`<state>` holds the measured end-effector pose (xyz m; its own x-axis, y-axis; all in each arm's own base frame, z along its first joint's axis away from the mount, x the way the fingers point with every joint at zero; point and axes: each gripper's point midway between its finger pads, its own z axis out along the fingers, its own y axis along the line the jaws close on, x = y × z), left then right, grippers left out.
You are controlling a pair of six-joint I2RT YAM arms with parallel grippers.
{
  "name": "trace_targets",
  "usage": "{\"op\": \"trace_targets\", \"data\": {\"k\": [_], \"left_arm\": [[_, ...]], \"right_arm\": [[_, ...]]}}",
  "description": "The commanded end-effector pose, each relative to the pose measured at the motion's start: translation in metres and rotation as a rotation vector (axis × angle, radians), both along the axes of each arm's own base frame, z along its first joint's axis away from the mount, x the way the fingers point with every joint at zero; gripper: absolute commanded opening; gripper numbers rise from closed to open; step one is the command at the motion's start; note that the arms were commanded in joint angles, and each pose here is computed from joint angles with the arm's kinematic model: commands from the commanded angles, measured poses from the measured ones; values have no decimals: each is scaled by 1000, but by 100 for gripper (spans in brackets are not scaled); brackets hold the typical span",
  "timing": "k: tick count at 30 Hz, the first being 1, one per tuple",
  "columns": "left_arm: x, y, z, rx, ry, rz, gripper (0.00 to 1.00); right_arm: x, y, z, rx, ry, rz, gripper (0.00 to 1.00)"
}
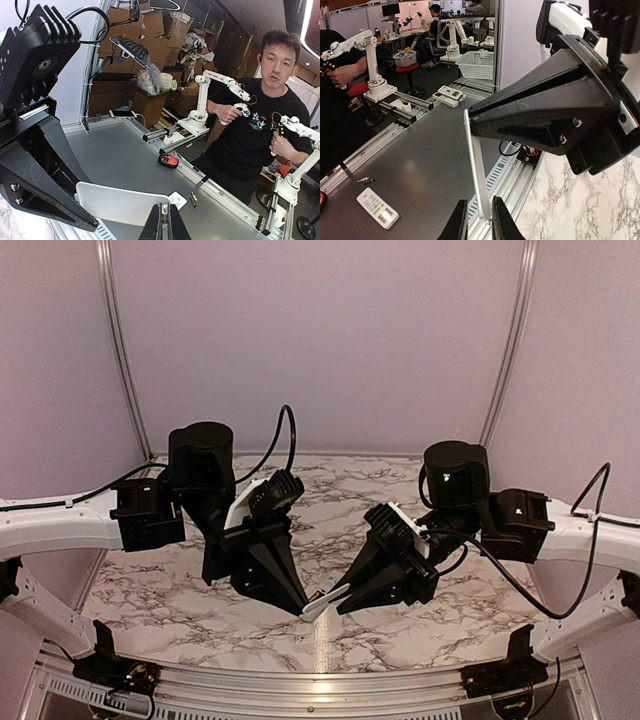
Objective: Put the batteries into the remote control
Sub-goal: Pass from the left arm to the right
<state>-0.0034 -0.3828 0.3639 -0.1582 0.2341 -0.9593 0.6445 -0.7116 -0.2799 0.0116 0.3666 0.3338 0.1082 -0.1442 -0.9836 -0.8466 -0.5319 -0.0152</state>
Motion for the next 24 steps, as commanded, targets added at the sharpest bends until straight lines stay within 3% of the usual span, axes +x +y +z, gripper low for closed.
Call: {"op": "trace_targets", "data": {"k": [1, 10, 18, 21, 24], "left_arm": [[1, 0, -1, -7, 6, -8, 3], [3, -3, -4, 3, 12, -6, 7], [6, -4, 0, -16, -4, 35, 67], [11, -2, 7, -43, -34, 90, 80], [31, -1, 10, -71, -79, 232, 84]], "right_arm": [[-5, 0, 18, 34, -15, 25, 13], [-6, -1, 21, 37, -15, 30, 3], [-5, -1, 18, 31, -20, 22, 0], [-3, 0, 14, 21, -13, 6, 0], [0, 3, 10, 0, 15, -20, 0]]}}
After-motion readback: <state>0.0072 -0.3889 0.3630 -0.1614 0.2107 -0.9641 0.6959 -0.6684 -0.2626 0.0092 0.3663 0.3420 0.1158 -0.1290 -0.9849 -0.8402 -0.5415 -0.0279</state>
